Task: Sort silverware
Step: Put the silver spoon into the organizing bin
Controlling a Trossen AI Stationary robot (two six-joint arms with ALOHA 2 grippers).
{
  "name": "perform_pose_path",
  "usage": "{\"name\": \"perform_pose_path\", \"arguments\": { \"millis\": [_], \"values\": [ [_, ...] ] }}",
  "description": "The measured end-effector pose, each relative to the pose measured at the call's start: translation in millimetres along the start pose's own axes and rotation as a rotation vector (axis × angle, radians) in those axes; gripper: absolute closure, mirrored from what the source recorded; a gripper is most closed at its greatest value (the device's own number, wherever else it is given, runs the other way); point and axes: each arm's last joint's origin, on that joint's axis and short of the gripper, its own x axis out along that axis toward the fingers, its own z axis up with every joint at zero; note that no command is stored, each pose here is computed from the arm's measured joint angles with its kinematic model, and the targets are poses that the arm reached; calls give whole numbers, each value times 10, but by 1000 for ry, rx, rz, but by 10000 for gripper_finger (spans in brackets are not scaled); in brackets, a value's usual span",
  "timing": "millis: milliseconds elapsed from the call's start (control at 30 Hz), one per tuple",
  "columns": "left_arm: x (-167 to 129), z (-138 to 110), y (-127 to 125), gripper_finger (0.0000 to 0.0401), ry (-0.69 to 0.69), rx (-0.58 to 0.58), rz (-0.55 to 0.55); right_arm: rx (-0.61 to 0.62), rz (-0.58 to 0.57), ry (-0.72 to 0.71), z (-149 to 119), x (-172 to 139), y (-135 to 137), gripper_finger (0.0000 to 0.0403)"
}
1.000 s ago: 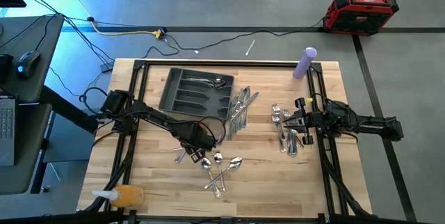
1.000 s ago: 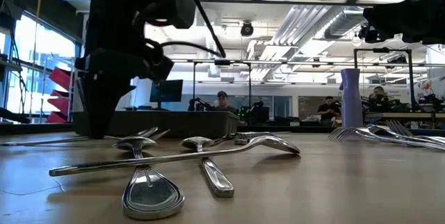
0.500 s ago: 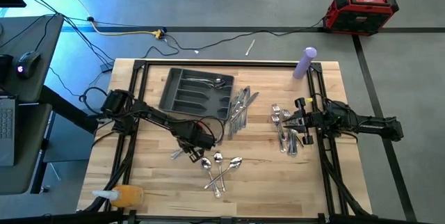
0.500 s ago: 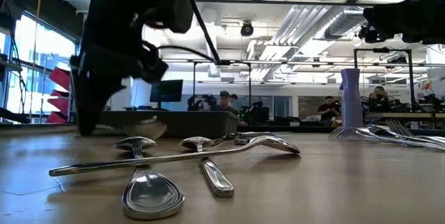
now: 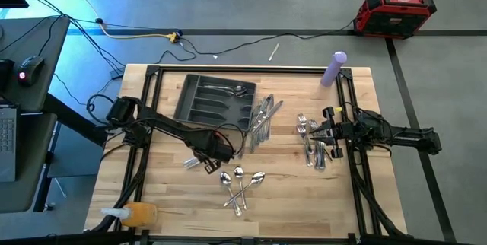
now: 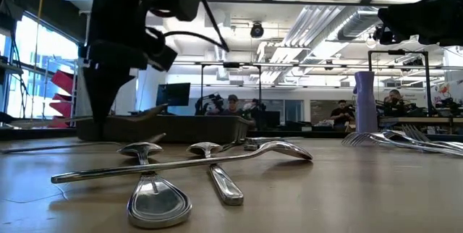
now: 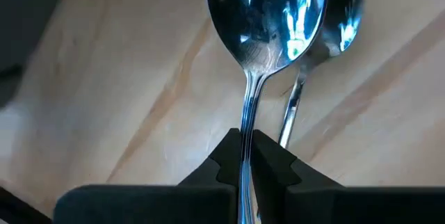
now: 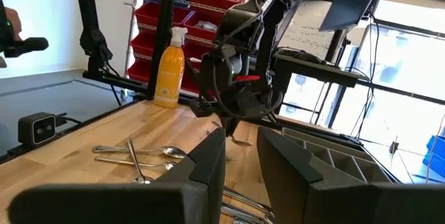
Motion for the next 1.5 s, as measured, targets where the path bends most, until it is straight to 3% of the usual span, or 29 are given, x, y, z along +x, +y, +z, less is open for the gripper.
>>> {"name": "perform_pose_path", "arguments": {
  "millis": [167, 400, 600, 733, 1000, 1200, 1367, 1500],
  "values": [
    [-192, 283, 260, 401, -38, 107, 93, 0, 0, 0, 0, 0, 0, 329],
    [-399, 1045, 1019, 401, -209, 388, 202, -8, 0, 0, 0, 0, 0, 329],
    [-147, 1539, 1787, 401, -277, 575, 201, -8, 0, 1, -1, 0, 0, 329],
    [70, 1682, 2053, 401, -255, 658, 220, -7, 0, 4, -3, 0, 0, 329],
    [326, 1835, 2160, 400, -276, 720, 182, -29, 5, 26, -25, 0, 5, 329],
    [456, 1884, 2129, 369, -260, 727, 185, -34, 6, 27, -26, -1, 5, 329],
    [310, 1874, 2093, 336, -239, 658, 280, -34, 5, 28, -26, -1, 5, 329],
    [-65, 1804, 1982, 320, -237, 513, 298, -34, 6, 28, -26, -1, 5, 329]
  ]
}}
